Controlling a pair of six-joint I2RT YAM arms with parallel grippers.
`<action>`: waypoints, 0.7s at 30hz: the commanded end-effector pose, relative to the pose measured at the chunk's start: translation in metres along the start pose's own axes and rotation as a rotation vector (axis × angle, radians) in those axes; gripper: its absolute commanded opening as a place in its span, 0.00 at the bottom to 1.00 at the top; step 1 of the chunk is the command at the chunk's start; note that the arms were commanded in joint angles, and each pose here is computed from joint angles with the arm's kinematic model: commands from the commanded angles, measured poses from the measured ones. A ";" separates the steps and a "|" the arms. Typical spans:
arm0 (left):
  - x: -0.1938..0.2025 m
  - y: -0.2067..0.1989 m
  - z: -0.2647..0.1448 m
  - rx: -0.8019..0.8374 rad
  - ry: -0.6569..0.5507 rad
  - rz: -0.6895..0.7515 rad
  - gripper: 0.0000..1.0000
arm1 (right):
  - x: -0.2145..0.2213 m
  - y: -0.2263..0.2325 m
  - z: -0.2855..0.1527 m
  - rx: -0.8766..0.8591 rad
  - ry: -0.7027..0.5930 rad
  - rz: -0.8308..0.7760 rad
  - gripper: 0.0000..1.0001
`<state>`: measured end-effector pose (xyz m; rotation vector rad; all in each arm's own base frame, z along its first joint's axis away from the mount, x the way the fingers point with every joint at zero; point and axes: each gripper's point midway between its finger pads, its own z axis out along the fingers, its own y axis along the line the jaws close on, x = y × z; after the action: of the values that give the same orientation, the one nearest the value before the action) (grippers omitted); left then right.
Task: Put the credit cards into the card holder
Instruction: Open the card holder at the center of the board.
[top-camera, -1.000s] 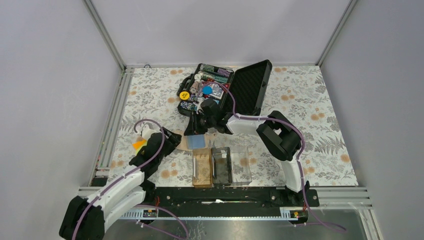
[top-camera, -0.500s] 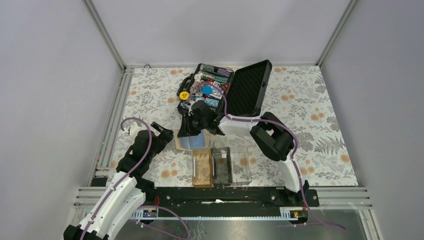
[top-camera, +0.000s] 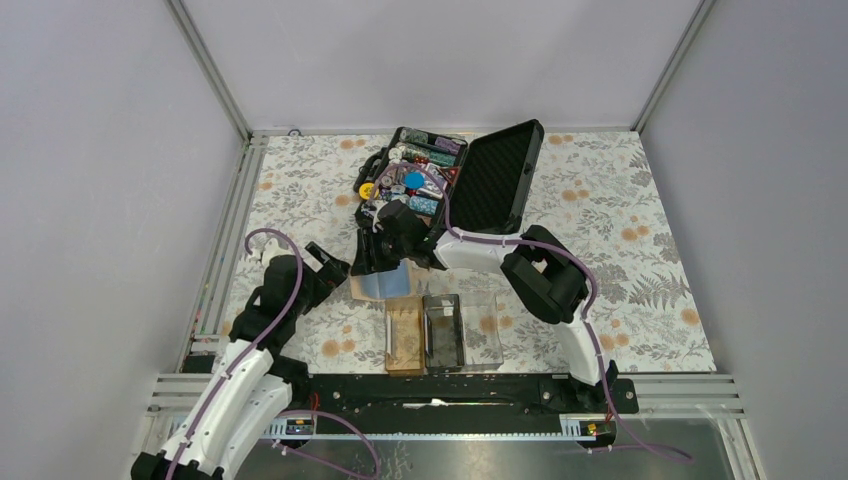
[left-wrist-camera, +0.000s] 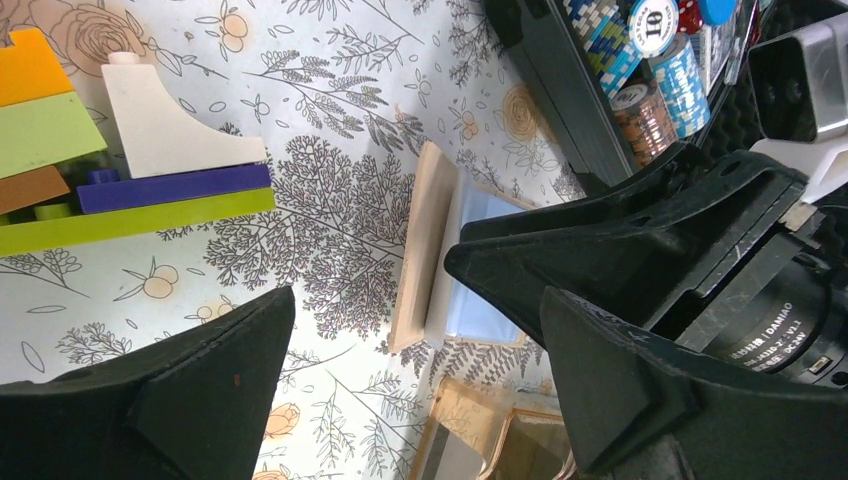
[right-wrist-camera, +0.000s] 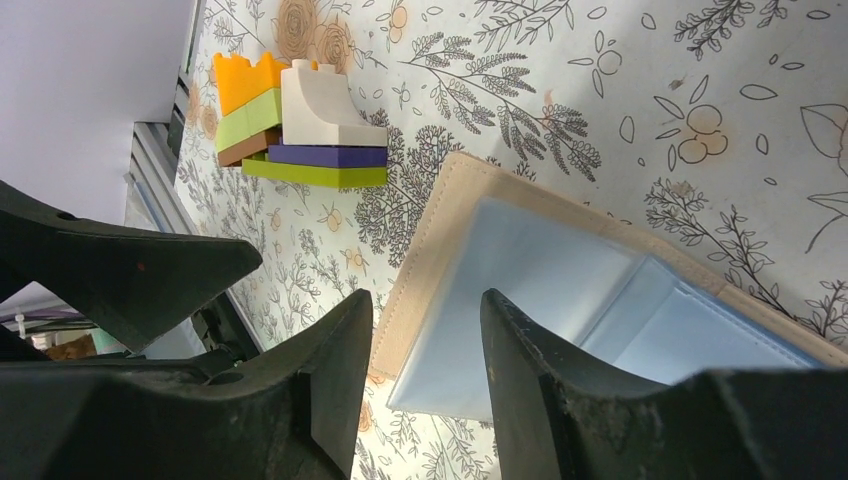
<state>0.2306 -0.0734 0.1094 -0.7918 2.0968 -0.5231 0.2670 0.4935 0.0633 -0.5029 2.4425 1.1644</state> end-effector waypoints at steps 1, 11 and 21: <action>-0.012 -0.023 -0.006 0.085 -0.014 0.013 0.99 | -0.038 0.040 -0.026 -0.049 -0.098 -0.079 0.51; -0.003 -0.010 -0.002 0.083 -0.016 0.028 0.99 | -0.033 0.029 -0.006 -0.038 -0.068 -0.058 0.41; 0.002 -0.003 0.001 0.059 0.000 0.017 0.99 | -0.005 0.007 0.026 -0.033 0.009 -0.002 0.37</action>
<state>0.2256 -0.0752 0.1030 -0.7498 2.1080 -0.5455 0.2792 0.5084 0.0648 -0.5169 2.4125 1.1670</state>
